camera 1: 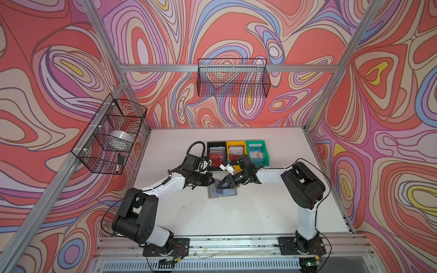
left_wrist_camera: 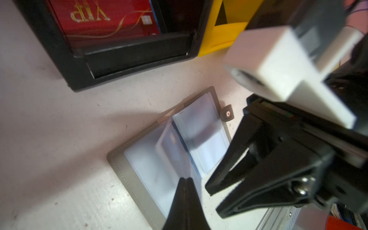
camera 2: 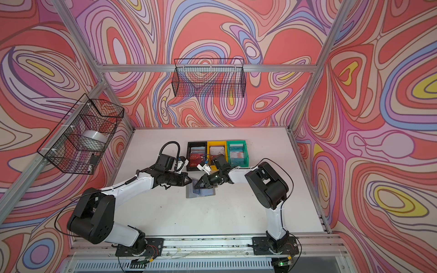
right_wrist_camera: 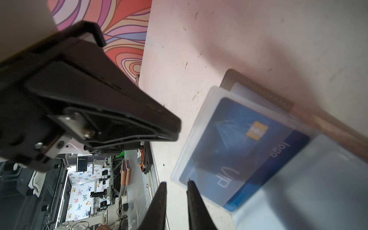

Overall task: Take the credit cards out of the card holder
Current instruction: Flip over the card slot in the card holder, then take out the credit card from the card slot.

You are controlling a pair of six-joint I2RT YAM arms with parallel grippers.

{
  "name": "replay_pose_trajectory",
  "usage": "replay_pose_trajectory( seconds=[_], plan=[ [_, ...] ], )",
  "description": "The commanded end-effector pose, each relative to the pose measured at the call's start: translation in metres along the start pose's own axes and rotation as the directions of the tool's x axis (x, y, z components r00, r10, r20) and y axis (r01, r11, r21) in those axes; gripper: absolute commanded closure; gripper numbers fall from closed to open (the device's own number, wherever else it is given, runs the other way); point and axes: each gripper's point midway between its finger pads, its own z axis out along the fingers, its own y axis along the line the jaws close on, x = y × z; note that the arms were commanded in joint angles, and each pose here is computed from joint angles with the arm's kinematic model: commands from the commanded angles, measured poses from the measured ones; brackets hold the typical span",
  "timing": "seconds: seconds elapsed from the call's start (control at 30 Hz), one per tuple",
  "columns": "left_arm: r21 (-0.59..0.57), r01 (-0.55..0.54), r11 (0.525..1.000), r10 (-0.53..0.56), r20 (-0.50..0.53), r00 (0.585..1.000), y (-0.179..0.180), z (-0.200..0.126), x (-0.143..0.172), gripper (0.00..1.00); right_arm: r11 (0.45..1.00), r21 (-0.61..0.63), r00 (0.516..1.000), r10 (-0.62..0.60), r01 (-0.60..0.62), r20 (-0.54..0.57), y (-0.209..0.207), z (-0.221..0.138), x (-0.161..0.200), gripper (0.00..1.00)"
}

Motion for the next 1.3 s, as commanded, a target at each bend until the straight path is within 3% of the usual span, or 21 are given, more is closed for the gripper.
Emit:
replay_pose_trajectory(
  seconds=[0.0, 0.2, 0.43, 0.63, 1.27],
  plan=[
    [-0.059, 0.003, 0.998, -0.005, -0.041, 0.999, 0.006, -0.015, 0.009, 1.00, 1.000, 0.009, 1.000, -0.004, 0.004, 0.005, -0.003, 0.002, 0.000, 0.78],
    [-0.093, -0.010, 0.996, 0.006, -0.039, 0.999, 0.011, -0.021, 0.014, 1.00, 0.998, 0.064, 1.000, -0.002, 0.001, 0.011, -0.006, -0.002, 0.000, 0.79],
    [-0.049, 0.057, 0.997, -0.060, -0.075, 0.995, 0.024, 0.014, 0.025, 1.00, 0.968, 0.243, 0.998, 0.057, -0.065, 0.038, -0.038, -0.009, -0.006, 0.78],
    [-0.047, 0.073, 0.996, -0.077, -0.091, 0.993, 0.034, 0.032, 0.028, 1.00, 0.948, 0.306, 0.995, 0.079, -0.092, 0.054, -0.053, -0.011, -0.009, 0.78],
    [-0.094, 0.087, 0.992, -0.100, -0.146, 0.984, 0.053, 0.043, 0.050, 1.00, 0.959, 0.246, 0.990, 0.133, -0.142, 0.056, -0.066, 0.004, -0.011, 0.76]
  ],
)
